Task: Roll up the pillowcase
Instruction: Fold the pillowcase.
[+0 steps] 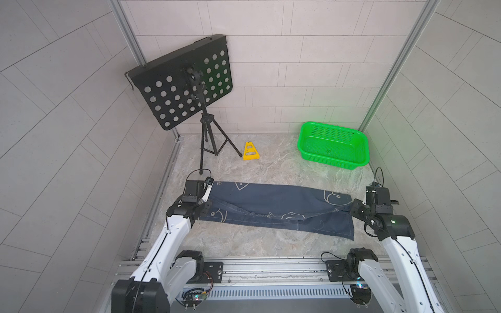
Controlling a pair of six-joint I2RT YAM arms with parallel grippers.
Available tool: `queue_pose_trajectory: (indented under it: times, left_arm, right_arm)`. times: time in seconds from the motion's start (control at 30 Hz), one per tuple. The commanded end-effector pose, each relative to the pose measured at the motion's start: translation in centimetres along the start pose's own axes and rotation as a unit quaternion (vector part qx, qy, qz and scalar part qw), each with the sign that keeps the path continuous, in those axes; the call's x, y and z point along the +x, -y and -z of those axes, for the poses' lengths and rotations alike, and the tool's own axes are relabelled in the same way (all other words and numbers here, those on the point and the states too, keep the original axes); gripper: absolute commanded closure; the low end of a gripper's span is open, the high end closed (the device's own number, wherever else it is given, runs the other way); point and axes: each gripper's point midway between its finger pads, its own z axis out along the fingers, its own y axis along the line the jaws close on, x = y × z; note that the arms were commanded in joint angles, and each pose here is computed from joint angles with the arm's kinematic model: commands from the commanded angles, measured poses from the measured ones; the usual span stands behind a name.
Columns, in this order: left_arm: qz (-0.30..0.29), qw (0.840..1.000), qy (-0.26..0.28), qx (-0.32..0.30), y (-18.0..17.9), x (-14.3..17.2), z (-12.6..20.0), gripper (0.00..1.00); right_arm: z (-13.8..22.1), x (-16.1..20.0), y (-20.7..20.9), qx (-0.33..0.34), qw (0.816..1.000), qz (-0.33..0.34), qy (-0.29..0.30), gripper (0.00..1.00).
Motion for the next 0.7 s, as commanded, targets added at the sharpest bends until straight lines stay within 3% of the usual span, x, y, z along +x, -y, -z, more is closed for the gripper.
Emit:
queue_pose_trajectory:
  times: [0.0,0.23,0.47,0.67]
  left_arm:
    - [-0.012,1.0,-0.001,0.008,-0.1,-0.8,0.4,0.99]
    - [-0.022,1.0,-0.009,0.004,-0.2,-0.6,-0.1,0.96]
    - [-0.024,1.0,-0.02,-0.002,-0.4,-0.5,-0.4,0.94]
    - [-0.024,0.999,-0.026,-0.022,-1.1,-0.3,-0.4,0.93]
  right_arm:
    - [0.6,-0.2,1.1,0.025,0.999,-0.011,0.02,0.92]
    - [2.2,-1.0,2.1,0.041,0.997,-0.026,0.053,0.68]
    - [2.4,-2.2,1.2,0.023,0.997,-0.011,0.068,0.67]
    - [1.4,-2.6,-2.1,-0.049,0.998,0.014,0.048,0.62]
